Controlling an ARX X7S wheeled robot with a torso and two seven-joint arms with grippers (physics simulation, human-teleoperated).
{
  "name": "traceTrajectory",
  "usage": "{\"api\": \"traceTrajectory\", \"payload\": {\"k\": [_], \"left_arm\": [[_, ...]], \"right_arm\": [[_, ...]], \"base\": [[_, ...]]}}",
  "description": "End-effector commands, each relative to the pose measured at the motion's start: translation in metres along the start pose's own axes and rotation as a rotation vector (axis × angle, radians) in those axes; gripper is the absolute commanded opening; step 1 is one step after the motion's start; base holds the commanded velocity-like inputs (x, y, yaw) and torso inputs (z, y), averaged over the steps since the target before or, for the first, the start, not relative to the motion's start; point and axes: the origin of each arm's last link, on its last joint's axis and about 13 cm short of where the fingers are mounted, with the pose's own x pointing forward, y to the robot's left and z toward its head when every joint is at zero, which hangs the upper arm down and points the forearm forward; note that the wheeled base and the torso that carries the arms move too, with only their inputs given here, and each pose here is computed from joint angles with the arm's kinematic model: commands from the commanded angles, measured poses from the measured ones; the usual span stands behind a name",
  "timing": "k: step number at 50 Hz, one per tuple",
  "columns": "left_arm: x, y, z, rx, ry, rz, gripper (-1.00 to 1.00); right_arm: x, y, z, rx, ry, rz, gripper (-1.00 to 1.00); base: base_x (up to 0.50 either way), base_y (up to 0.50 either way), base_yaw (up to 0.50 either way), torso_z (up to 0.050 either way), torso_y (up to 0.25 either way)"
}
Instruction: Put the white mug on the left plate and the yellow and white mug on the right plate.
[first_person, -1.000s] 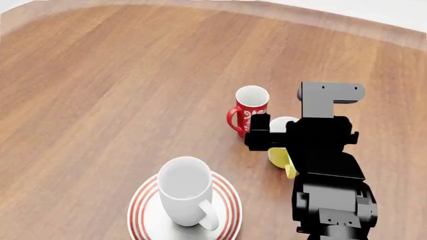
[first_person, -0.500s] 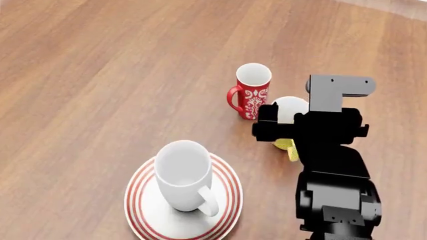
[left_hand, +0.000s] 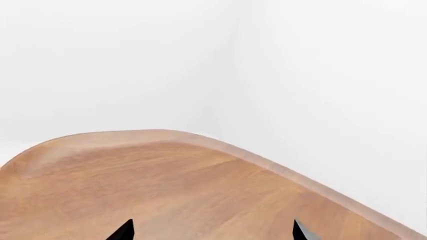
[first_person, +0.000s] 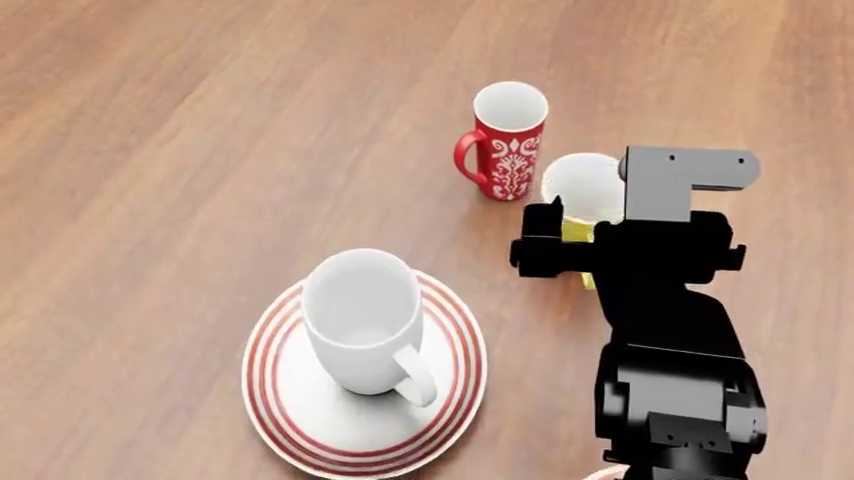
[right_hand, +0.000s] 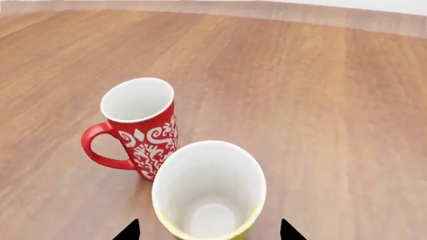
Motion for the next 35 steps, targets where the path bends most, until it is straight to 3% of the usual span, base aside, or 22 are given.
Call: {"api": "traceTrajectory", "payload": {"k": [1,10,17,35], "left_arm": [[-0.0005,0.0004,0.0010,-0.007,-0.007,-0.004,1.00],[-0.0003,0.0009,0.0010,-0.018,-0.005,-0.003,1.00],[-0.0012,0.0003,0.0006,0.000,-0.007,-0.010,1.00],[-0.0006,0.0005,0.0006,0.000,-0.005,-0.002,1.00]], "right_arm": [[-0.0006,0.0001,-0.0042,0.002,0.010,0.002,1.00],[-0.0011,0.0005,-0.0072,0.000,0.023,0.008,1.00],[-0.0010,0.0007,-0.0072,0.001,0.022,0.009,1.00],[-0.0010,-0.0007,-0.0055,0.004,0.020,0.001,1.00]], "base": [[0.00,0.00,0.00,0.001,-0.250],[0.00,0.00,0.00,0.000,-0.081],[0.00,0.00,0.00,0.004,-0.226],[0.00,0.00,0.00,0.000,-0.020]]}}
